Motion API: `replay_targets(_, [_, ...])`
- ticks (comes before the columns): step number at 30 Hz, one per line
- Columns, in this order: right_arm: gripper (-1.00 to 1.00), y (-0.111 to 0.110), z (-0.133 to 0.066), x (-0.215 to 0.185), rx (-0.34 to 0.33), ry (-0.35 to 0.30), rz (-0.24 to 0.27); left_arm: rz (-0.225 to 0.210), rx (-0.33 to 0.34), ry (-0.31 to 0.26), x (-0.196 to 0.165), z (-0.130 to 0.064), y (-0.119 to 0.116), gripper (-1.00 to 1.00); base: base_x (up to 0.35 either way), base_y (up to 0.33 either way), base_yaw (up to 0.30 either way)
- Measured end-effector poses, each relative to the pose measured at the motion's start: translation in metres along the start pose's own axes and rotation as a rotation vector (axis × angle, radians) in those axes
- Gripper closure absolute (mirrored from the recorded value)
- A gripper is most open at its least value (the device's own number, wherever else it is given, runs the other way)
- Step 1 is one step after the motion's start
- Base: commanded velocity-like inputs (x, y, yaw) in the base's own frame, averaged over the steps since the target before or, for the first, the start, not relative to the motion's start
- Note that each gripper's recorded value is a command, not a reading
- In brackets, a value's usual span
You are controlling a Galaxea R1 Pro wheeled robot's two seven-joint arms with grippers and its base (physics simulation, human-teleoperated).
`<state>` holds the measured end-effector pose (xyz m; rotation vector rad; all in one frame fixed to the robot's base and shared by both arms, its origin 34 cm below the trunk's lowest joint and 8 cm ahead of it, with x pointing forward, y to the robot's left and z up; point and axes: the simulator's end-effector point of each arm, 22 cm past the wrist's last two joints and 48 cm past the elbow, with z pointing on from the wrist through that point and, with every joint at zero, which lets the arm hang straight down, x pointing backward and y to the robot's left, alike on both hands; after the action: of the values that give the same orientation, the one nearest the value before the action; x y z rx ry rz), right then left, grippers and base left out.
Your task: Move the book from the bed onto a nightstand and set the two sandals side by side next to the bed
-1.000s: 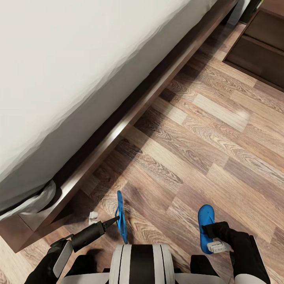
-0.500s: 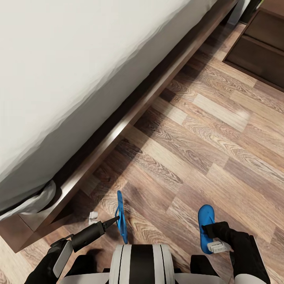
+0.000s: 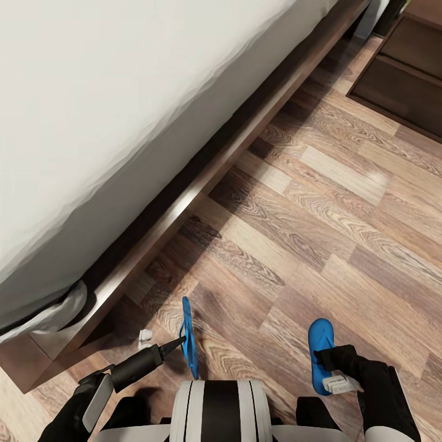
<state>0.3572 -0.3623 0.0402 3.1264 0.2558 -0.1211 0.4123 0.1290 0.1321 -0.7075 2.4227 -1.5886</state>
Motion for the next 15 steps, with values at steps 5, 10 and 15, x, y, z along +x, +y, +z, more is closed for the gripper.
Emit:
replay_targets(5, [1.0,0.0,0.0,0.0,0.0,0.0,0.0,0.0,0.0,0.0,0.0,0.0,0.0,1.0,0.0,0.0,0.0])
replay_targets(10, [1.0,0.002,-0.007,0.009,-0.004,0.02,0.0,0.016,0.01,-0.007,-0.005,0.0,-0.009,1.0,0.0,0.0,0.0])
replay_targets(15, [1.0,0.003,-0.014,0.017,-0.008,0.041,0.0,0.033,0.019,-0.014,-0.011,-0.001,-0.017,1.0,0.0,0.0,0.0])
